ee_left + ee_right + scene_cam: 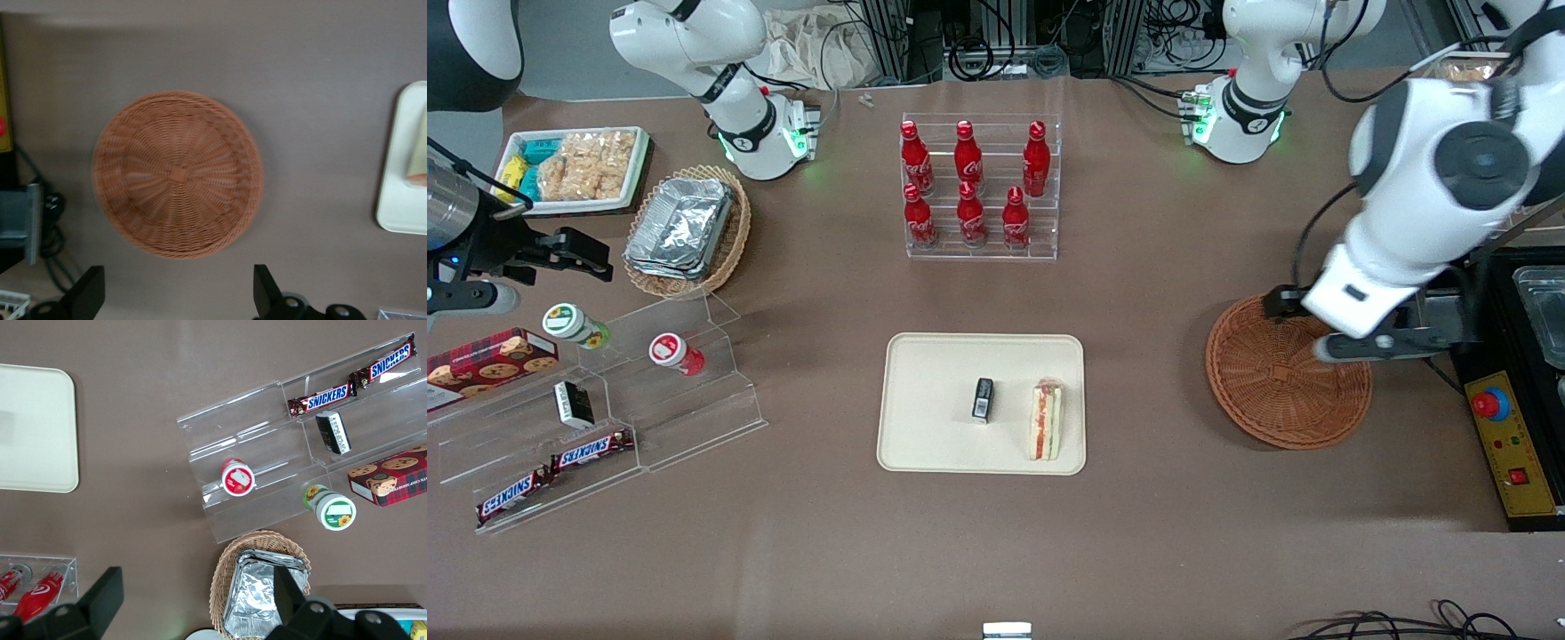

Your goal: Place sandwich from basket to tray

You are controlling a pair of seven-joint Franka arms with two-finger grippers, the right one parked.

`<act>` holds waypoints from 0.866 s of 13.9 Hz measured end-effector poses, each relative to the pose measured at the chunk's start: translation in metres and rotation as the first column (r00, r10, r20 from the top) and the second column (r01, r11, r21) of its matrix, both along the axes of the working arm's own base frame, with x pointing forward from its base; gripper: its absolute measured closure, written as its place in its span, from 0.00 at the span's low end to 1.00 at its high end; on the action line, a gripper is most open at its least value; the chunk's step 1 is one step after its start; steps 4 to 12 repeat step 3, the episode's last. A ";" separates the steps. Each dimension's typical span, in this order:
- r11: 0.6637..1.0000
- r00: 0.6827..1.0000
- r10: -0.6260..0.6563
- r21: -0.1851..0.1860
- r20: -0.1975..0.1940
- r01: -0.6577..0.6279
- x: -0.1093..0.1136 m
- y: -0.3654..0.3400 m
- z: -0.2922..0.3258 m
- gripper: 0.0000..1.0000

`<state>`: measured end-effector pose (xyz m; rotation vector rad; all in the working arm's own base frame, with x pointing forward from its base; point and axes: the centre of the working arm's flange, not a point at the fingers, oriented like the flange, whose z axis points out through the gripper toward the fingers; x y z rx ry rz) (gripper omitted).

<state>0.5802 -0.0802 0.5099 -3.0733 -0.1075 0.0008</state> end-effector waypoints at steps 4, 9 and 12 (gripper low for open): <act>0.993 0.995 0.099 -0.062 0.000 -0.099 0.013 0.068 0.002 0.00; 0.993 0.995 0.099 -0.062 0.000 -0.099 0.013 0.068 0.002 0.00; 0.993 0.995 0.099 -0.062 0.000 -0.099 0.013 0.068 0.002 0.00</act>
